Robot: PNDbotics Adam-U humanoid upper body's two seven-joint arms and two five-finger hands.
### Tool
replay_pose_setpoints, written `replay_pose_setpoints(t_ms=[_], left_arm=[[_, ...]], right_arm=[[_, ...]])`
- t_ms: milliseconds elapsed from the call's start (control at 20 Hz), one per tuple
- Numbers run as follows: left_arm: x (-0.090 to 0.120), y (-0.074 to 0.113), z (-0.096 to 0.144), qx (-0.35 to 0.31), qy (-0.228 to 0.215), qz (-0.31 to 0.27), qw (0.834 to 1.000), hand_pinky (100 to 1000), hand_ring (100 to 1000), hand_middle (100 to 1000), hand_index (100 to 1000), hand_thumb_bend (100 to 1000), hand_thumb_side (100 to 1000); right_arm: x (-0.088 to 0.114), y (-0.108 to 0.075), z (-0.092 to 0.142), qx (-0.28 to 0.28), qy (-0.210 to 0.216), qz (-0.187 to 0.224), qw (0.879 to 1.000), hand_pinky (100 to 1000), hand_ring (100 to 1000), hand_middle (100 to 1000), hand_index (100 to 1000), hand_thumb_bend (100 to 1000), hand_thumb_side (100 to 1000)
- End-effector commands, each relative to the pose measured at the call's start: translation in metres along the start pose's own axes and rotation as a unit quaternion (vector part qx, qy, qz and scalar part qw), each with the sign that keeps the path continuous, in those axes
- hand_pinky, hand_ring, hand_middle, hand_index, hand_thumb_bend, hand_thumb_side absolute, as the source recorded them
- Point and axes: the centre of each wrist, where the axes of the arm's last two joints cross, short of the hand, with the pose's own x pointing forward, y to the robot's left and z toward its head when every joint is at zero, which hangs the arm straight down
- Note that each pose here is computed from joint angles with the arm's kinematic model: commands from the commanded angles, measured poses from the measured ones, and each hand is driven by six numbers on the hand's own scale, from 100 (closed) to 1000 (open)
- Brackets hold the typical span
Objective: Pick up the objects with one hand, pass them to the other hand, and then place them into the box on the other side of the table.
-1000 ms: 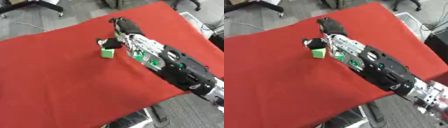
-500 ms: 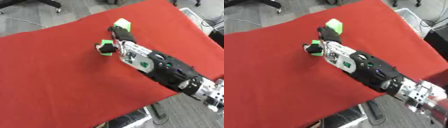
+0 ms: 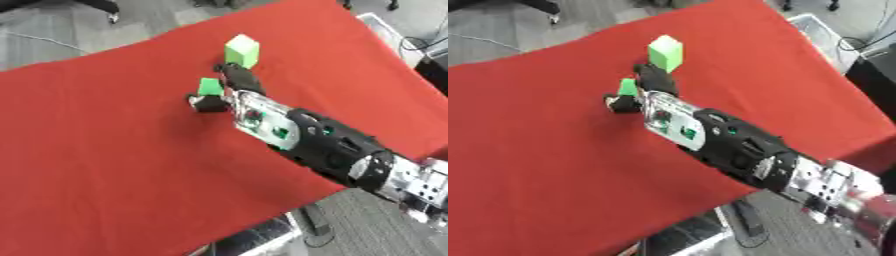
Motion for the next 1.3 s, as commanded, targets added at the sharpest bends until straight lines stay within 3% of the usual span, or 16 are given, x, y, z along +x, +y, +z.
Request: replay_pose_setpoints(t_ms=[50, 250, 300, 600, 850, 900, 1050, 1150, 1200, 1250, 1300], left_arm=[[0.014, 0.006, -0.007, -0.023, -0.019, -0.029, 0.999, 783, 588, 609, 881, 589, 649], [0.014, 0.005, -0.007, -0.025, -0.019, -0.029, 0.999, 783, 588, 609, 882, 586, 650], [0.014, 0.005, -0.008, -0.025, -0.019, -0.029, 0.999, 783, 588, 609, 882, 585, 650], [0.013, 0.004, -0.008, -0.026, -0.019, -0.030, 0.999, 783, 588, 609, 882, 584, 646], [0.013, 0.004, -0.008, -0.027, -0.019, -0.029, 0.999, 783, 588, 610, 882, 581, 646], [0.013, 0.004, -0.007, -0.027, -0.018, -0.029, 0.999, 782, 588, 609, 882, 580, 646], [0.012, 0.004, -0.006, -0.027, -0.014, -0.029, 0.999, 775, 587, 608, 882, 577, 650], [0.013, 0.006, -0.005, -0.029, -0.007, -0.034, 0.999, 772, 585, 607, 882, 575, 657], [0.014, 0.009, -0.003, -0.032, -0.002, -0.039, 0.999, 770, 584, 607, 882, 575, 661], [0.015, 0.011, -0.001, -0.035, 0.005, -0.046, 0.998, 769, 583, 606, 882, 572, 668], [0.015, 0.015, 0.001, -0.039, 0.013, -0.056, 0.998, 769, 582, 606, 882, 571, 677]], right_arm=[[0.001, -0.002, -0.002, -0.006, 0.005, -0.003, 1.000, 100, 758, 761, 892, 407, 580], [-0.003, 0.003, -0.004, 0.006, 0.013, 0.000, 1.000, 100, 762, 765, 896, 365, 483], [-0.004, 0.004, -0.005, 0.008, 0.015, 0.001, 1.000, 100, 765, 766, 895, 323, 402], [-0.009, 0.009, -0.007, 0.016, 0.022, 0.019, 0.999, 100, 761, 738, 870, 238, 183], [-0.006, 0.006, -0.006, -0.025, 0.010, 0.045, 0.999, 100, 690, 562, 677, 159, 146], [-0.005, 0.003, -0.005, -0.039, 0.006, 0.049, 0.998, 100, 650, 491, 577, 100, 140], [0.001, -0.004, -0.001, -0.095, -0.012, 0.062, 0.993, 100, 599, 426, 461, 100, 100], [0.007, -0.010, 0.006, -0.124, -0.033, 0.074, 0.989, 100, 599, 420, 441, 112, 100], [0.012, -0.014, 0.013, -0.135, -0.050, 0.081, 0.986, 100, 604, 425, 444, 100, 161], [0.018, -0.019, 0.020, -0.144, -0.070, 0.088, 0.983, 100, 611, 428, 450, 141, 100], [0.025, -0.024, 0.030, -0.150, -0.091, 0.098, 0.980, 100, 620, 434, 457, 155, 100]])
